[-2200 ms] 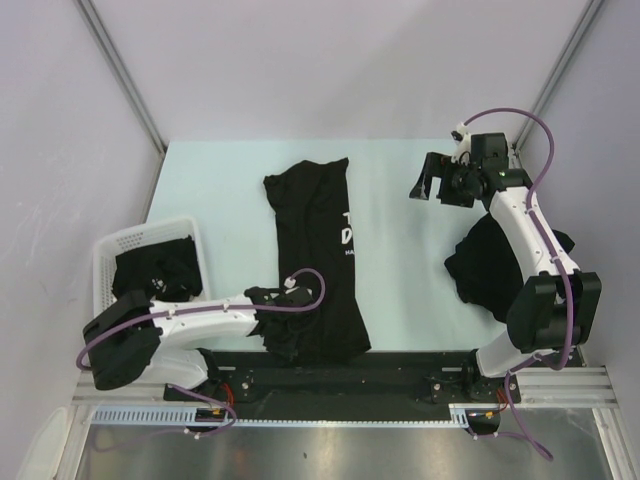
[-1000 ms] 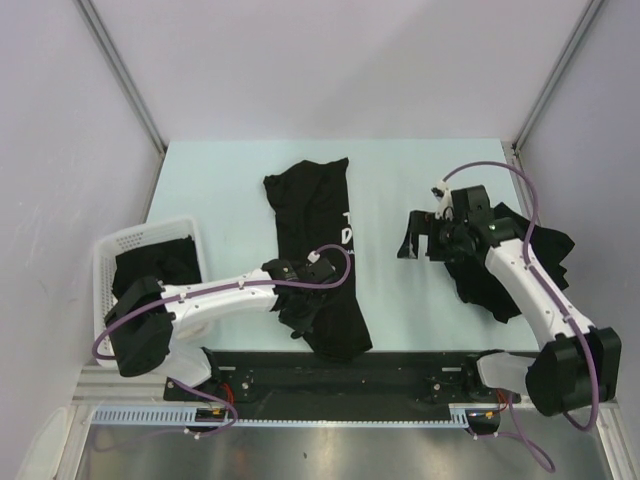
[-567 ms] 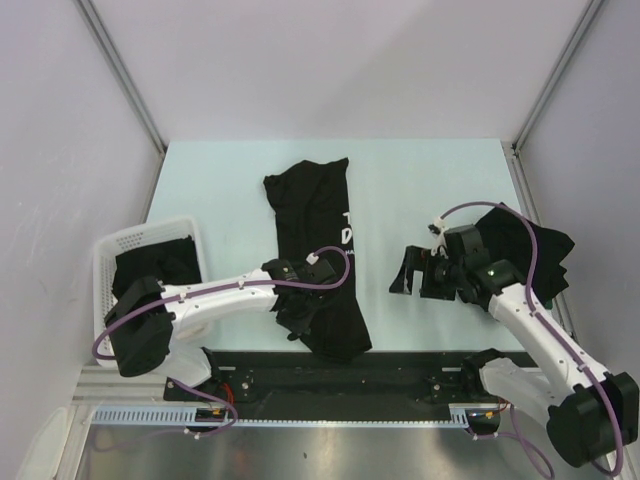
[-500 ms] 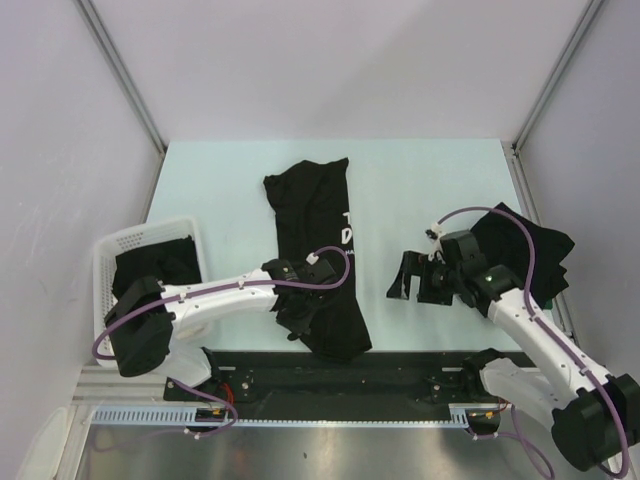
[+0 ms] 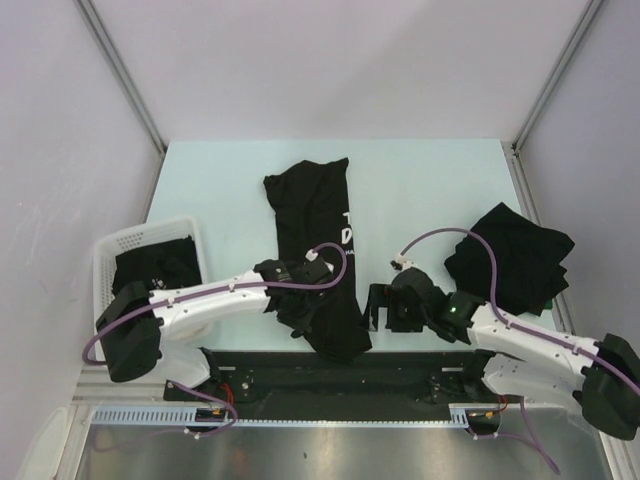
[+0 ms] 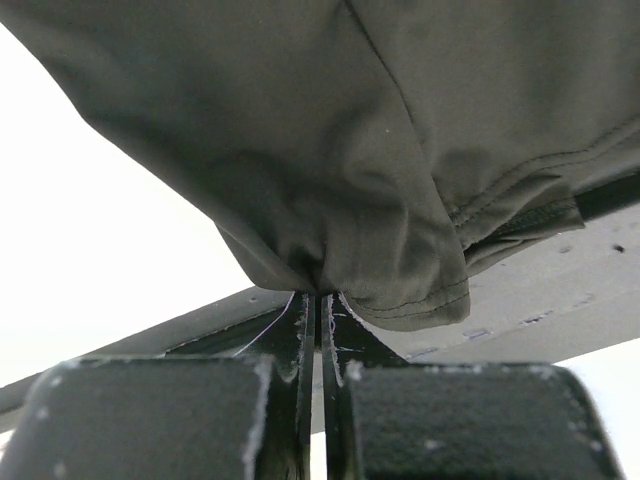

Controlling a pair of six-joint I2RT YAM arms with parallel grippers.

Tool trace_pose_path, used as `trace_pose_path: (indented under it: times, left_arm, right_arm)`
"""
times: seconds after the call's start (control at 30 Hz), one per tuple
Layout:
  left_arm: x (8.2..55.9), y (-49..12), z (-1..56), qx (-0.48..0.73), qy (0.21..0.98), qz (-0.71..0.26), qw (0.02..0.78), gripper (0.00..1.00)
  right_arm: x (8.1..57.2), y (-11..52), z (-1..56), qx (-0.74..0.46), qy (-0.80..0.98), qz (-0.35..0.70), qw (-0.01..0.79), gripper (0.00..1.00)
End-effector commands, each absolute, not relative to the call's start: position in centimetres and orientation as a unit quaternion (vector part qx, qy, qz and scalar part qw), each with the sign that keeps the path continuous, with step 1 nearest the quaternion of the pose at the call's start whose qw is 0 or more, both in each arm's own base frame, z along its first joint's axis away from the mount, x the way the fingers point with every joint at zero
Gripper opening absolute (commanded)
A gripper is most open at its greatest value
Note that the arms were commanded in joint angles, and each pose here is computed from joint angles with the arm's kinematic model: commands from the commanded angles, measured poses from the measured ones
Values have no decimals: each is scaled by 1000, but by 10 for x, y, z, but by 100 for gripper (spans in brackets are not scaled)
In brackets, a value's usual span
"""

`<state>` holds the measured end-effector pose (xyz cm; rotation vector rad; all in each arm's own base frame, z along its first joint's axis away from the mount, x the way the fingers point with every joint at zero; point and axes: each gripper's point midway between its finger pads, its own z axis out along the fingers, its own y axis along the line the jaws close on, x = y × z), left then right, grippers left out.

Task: Fold and stack the t-shirts
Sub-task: Fold the tshirt

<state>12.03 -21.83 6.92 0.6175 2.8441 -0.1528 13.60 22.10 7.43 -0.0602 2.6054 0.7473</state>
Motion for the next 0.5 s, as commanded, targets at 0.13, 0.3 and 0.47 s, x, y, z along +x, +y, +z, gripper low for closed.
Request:
trace_pose_path:
  times: [0.13, 0.3, 0.47]
  left_arm:
    - [125, -224, 89, 218, 962, -86, 143, 0]
    - [125, -223, 95, 223, 959, -90, 148, 0]
    - [123, -218, 96, 227, 958, -87, 149, 0]
  right_arm:
    - [152, 249, 58, 31, 927, 273, 256, 100]
    - [156, 256, 51, 38, 925, 277, 258, 97]
    - [153, 256, 44, 44, 928, 271, 251, 93]
